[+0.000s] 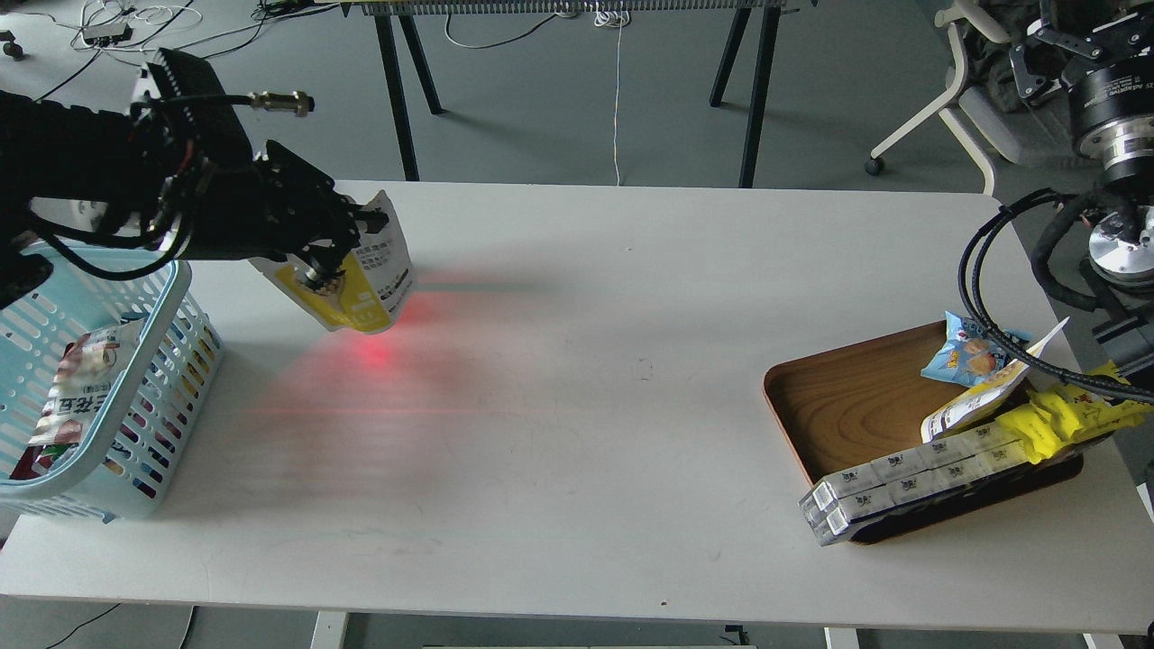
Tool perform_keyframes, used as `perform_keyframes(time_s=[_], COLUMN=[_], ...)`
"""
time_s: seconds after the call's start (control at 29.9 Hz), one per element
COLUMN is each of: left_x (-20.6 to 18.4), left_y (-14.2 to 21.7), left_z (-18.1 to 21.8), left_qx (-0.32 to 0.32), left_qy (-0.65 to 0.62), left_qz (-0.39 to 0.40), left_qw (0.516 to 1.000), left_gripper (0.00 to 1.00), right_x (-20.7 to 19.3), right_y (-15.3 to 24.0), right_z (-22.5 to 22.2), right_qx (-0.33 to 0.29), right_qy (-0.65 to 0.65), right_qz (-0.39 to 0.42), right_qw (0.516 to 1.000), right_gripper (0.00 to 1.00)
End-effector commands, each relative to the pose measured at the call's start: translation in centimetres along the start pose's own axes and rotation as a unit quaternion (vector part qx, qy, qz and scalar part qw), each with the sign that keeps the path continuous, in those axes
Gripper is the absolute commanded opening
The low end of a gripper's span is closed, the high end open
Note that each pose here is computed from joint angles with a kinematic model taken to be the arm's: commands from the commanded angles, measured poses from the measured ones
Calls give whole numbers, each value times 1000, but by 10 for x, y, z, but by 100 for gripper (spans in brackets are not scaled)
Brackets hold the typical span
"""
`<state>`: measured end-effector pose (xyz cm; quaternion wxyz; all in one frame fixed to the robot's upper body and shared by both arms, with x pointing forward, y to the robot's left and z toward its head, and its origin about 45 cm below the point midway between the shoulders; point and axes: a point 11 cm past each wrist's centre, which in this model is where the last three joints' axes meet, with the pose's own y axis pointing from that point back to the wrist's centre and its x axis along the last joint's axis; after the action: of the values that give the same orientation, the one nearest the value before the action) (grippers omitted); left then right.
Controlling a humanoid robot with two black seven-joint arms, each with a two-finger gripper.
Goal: Scan snack and place in basket
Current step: 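Carry the pouch with the left gripper and drop it into the blue basket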
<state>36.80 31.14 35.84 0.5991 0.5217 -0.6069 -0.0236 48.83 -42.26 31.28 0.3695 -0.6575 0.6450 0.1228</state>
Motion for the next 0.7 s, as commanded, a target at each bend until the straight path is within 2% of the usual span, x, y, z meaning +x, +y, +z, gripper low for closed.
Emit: perform_keyframes(time_s=[0.0,0.23,0.33,0.57,0.67], left_x=[-11,-30,-48,-113,-135], left_y=[37,113,138,174,176], left_z=[-24,-54,-62,-57,-48], left_qx=[52,121,151,184,177], left_qy=[2,76,93,92,87], left_qz=[-16,-19,-44,-90,-93], left_qw=[999,990,983,974,976], left_gripper=[1,1,2,2,2], right_x=[2,1,1,2,4], right_y=[1,1,1,1,1], right_z=[0,1,1,-1,-5], right_qx=[0,0,-1,-1,2], right_qy=[0,-1,0,2,5], right_qz=[1,1,1,0,1], right_qw=[1000,1000,1000,1000,1000], right_gripper=[99,99,99,99,99])
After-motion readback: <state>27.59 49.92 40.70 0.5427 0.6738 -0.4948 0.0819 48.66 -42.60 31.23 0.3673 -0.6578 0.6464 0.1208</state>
